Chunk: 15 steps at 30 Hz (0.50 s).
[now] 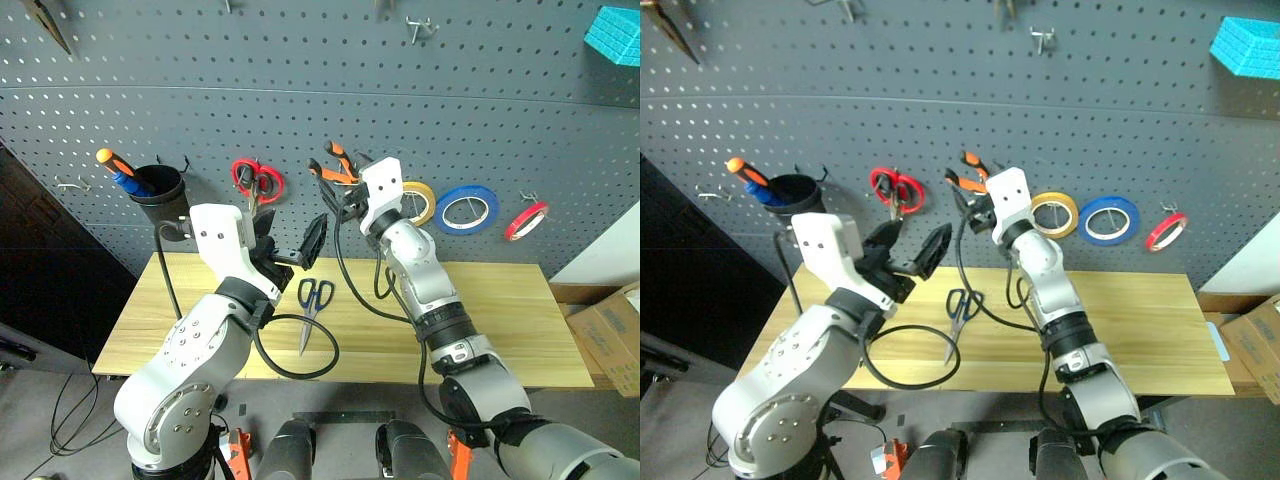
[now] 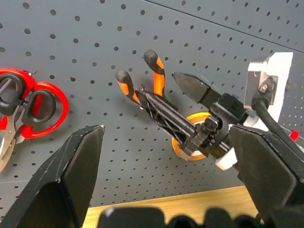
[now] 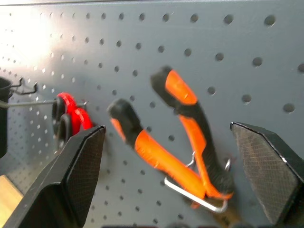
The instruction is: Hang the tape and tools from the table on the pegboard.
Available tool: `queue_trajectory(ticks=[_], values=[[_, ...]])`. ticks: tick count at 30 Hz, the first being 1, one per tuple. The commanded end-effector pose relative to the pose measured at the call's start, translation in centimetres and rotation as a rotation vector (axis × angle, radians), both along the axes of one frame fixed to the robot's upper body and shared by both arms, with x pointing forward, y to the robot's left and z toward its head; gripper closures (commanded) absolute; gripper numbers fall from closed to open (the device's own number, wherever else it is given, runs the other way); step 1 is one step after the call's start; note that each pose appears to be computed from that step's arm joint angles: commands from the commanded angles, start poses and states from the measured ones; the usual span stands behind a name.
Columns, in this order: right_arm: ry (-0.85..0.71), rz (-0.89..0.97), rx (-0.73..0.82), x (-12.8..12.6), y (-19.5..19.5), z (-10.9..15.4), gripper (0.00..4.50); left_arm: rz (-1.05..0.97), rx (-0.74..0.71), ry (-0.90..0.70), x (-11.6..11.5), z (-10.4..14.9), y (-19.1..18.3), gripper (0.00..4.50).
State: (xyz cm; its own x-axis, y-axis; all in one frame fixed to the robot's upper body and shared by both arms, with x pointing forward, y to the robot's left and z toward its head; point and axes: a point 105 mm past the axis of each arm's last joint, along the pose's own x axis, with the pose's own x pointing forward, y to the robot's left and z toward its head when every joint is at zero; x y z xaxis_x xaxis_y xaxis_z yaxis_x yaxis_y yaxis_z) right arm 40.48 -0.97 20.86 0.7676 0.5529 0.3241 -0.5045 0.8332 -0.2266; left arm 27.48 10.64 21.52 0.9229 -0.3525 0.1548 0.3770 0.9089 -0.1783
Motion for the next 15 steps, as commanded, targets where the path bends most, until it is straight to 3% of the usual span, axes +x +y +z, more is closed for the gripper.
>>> queue_trajectory(ticks=[1,8,15], values=[[-0.048,0.015,0.017,-0.7,-0.5,1.5,0.02,-0.018,-0.015,-0.052,-0.5,1.1,-0.2,0.00],[-0.024,0.017,-0.011,-1.7,-2.6,1.2,0.02,-0.006,0.014,-0.029,-0.1,0.4,-0.3,0.00],[0.067,0.121,-0.043,-4.2,-4.6,0.4,0.02,0.035,0.072,0.062,1.2,-2.0,-1.2,0.00]])
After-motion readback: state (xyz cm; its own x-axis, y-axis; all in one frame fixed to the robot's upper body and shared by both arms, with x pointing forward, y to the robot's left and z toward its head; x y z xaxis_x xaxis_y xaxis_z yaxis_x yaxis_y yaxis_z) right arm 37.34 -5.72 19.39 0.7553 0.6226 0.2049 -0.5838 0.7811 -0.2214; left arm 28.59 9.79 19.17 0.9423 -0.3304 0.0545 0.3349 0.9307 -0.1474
